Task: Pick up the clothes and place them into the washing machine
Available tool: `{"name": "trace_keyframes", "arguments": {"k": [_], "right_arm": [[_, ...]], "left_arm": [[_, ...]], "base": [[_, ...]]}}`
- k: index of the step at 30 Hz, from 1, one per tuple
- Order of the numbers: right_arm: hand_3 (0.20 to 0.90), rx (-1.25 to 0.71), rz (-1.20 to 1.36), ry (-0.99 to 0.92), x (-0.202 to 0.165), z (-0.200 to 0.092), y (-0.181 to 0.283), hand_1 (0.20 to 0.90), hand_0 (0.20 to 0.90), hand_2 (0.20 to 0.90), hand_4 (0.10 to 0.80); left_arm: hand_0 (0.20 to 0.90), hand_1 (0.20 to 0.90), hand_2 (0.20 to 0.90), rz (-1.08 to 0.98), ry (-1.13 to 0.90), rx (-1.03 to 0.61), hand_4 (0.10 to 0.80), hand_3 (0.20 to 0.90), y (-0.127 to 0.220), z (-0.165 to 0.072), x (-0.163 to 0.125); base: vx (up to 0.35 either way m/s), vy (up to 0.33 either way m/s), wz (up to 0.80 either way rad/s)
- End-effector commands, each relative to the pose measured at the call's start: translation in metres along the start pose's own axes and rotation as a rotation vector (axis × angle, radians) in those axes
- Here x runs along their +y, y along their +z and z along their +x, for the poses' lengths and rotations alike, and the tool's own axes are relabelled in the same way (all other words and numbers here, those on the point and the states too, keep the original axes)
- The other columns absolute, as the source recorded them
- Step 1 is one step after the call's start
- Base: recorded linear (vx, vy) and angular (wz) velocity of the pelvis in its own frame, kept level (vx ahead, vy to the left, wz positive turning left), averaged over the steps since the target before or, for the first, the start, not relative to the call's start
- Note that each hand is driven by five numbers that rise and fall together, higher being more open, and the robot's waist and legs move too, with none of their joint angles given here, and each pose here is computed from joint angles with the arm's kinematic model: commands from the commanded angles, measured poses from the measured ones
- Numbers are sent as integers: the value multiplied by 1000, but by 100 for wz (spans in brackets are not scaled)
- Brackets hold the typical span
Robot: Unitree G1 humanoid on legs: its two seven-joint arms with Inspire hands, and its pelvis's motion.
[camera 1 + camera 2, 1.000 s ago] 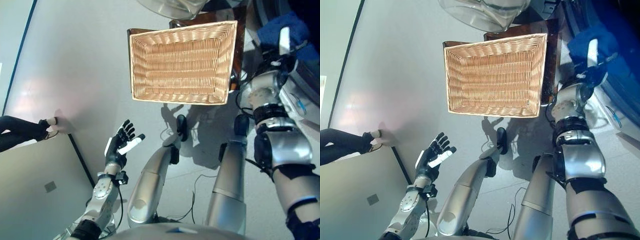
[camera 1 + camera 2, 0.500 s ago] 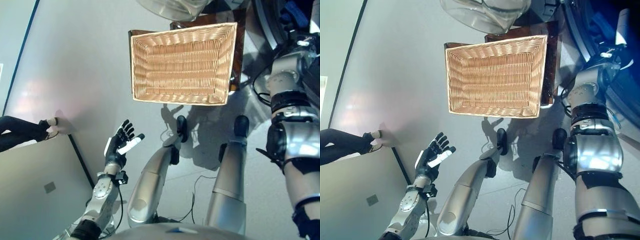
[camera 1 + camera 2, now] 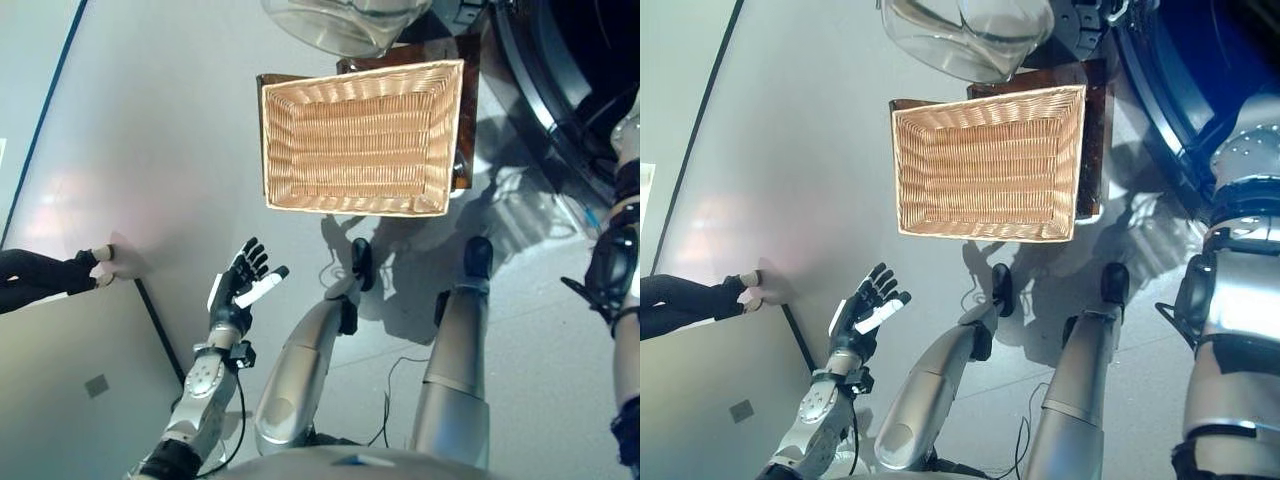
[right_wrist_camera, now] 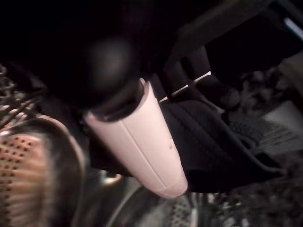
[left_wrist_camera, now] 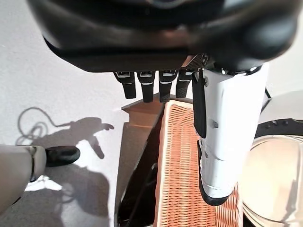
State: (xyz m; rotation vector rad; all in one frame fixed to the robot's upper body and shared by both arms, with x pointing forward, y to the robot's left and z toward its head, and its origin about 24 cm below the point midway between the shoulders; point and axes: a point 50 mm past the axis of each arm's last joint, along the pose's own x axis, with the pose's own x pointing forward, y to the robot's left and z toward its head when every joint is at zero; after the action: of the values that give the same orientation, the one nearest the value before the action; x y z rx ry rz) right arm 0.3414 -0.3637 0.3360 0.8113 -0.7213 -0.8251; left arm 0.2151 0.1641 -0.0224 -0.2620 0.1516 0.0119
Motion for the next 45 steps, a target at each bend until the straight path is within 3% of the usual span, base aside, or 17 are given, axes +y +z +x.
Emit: {"name": "trace_keyframes", "arguments": {"k": [1,5,6,7,8,34,38,40,45], "right_arm": [[200,-196,69,97,26,1,47,200,200,200,300],[200,-186,80,79,22,2,45,200,200,200,300],[299,-183,85,76,21,2,44,299,299,299,371],[455,-180,84,74,21,2,44,455,455,455,482],[900,-174,75,67,19,3,42,900,900,900,800],[900,-162,-22,97,22,-9,18,900,900,900,800],[900,-273,-303,86,25,-15,16,900,900,900,800],[900,-383,-601,26,27,-22,5,900,900,900,800],[900,-450,-867,-29,33,-25,-5,900,900,900,800]], "left_arm": [[900,900,900,59,110,-88,800,900,22,-6,39],[900,900,900,60,114,-86,800,900,21,-5,39],[900,900,900,56,114,-85,800,900,20,-5,39],[900,900,900,56,115,-84,800,900,20,-5,39],[900,900,900,56,116,-78,800,900,19,-6,39],[900,900,900,52,142,-74,800,900,18,-7,43],[900,900,900,75,147,-86,800,900,20,-8,44],[900,900,900,120,156,-119,800,900,27,-8,46],[900,900,900,156,183,-166,800,900,36,-4,47]], "base": [[0,0,0],[0,0,0],[0,0,0],[0,0,0],[0,0,0],[-1,0,0],[0,0,0],[0,0,0],[-9,2,0]]}}
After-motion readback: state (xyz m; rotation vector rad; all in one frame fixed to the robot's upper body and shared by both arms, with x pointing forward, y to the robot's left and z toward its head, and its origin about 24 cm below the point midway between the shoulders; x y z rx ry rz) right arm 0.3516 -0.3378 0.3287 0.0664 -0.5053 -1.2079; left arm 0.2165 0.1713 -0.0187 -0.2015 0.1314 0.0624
